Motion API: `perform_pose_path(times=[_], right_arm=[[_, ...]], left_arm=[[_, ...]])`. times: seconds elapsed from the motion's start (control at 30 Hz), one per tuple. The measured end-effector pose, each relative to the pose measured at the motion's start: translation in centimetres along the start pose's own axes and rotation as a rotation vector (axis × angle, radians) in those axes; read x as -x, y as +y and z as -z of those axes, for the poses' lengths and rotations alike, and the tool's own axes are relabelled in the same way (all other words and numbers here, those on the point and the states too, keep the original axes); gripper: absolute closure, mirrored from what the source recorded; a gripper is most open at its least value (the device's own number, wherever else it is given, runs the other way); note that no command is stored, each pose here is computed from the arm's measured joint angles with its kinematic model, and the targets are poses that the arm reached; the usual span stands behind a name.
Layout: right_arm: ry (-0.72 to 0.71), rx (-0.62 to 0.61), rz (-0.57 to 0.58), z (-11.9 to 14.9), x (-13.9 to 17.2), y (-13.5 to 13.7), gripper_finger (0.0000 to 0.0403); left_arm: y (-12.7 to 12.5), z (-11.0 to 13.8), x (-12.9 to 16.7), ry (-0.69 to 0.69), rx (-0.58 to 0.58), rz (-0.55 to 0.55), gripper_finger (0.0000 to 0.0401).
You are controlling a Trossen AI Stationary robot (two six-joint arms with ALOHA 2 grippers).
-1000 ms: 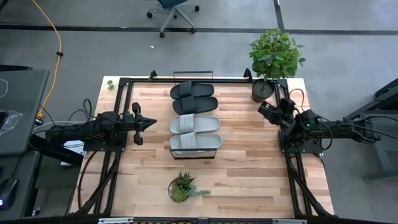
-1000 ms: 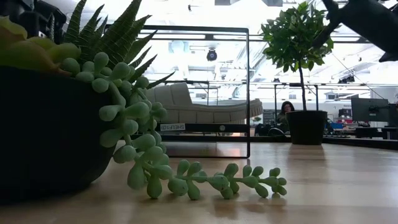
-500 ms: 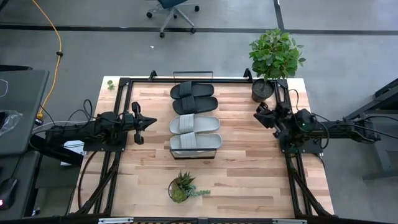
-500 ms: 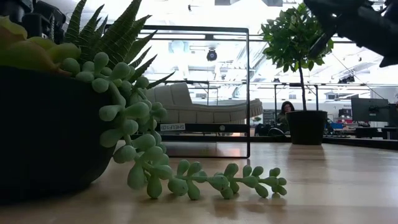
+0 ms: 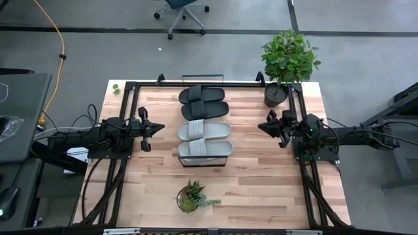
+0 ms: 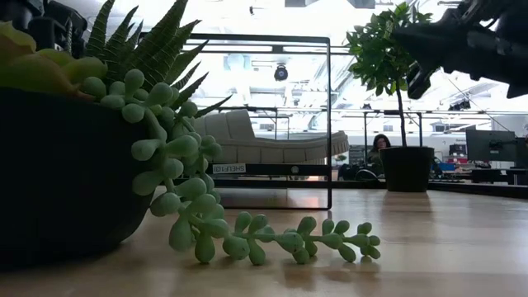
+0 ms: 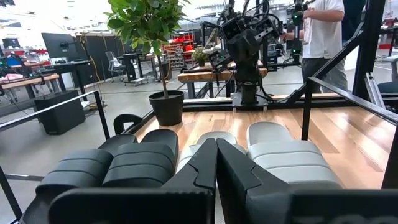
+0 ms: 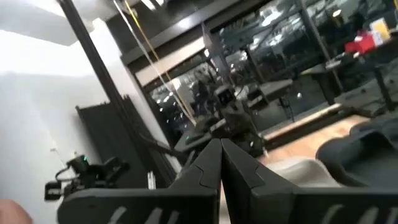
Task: Pick and place slides into the shelf
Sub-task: Return to Home Position
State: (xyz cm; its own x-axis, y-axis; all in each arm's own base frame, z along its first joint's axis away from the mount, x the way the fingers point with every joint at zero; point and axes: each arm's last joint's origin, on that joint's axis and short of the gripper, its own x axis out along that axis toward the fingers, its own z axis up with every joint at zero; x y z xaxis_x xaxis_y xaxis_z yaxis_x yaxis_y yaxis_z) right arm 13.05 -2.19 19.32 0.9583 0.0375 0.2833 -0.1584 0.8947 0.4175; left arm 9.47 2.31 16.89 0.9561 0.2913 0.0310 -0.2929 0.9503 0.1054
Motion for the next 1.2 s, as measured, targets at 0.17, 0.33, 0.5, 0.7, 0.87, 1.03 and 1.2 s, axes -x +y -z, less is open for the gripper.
perform_pose_path(times=[0.17, 0.33, 0.5, 0.7, 0.87, 1.03, 1.2], right_arm=[[0.029, -0.017, -0.051, 0.0, 0.2, 0.3, 0.0403], [0.055, -0.043, -0.085, -0.2, 0.9, 0.7, 0.0403], [0.010, -0.024, -0.103, -0.8, 1.8, 1.3, 0.0403], [0.060, -0.009, -0.011, -0.2, 2.7, 1.0, 0.0403], [0.056, 0.021, 0.013, -0.1, 3.2, 1.1, 0.0403], [0.055, 0.043, 0.040, 0.0, 3.7, 1.1, 0.0403], [0.062, 0.062, 0.073, 0.1, 3.7, 0.9, 0.0403]], left_arm=[[0.0, 0.0, 0.0, 0.000, 0.000, 0.000, 0.0400], [0.0, 0.0, 0.0, 0.000, 0.000, 0.000, 0.0400], [0.0, 0.0, 0.0, 0.000, 0.000, 0.000, 0.0400], [0.0, 0.0, 0.0, 0.000, 0.000, 0.001, 0.0400], [0.0, 0.0, 0.0, 0.001, 0.000, 0.001, 0.0400], [0.0, 0.0, 0.0, 0.001, 0.000, 0.001, 0.0400], [0.0, 0.0, 0.0, 0.001, 0.001, 0.001, 0.0400]])
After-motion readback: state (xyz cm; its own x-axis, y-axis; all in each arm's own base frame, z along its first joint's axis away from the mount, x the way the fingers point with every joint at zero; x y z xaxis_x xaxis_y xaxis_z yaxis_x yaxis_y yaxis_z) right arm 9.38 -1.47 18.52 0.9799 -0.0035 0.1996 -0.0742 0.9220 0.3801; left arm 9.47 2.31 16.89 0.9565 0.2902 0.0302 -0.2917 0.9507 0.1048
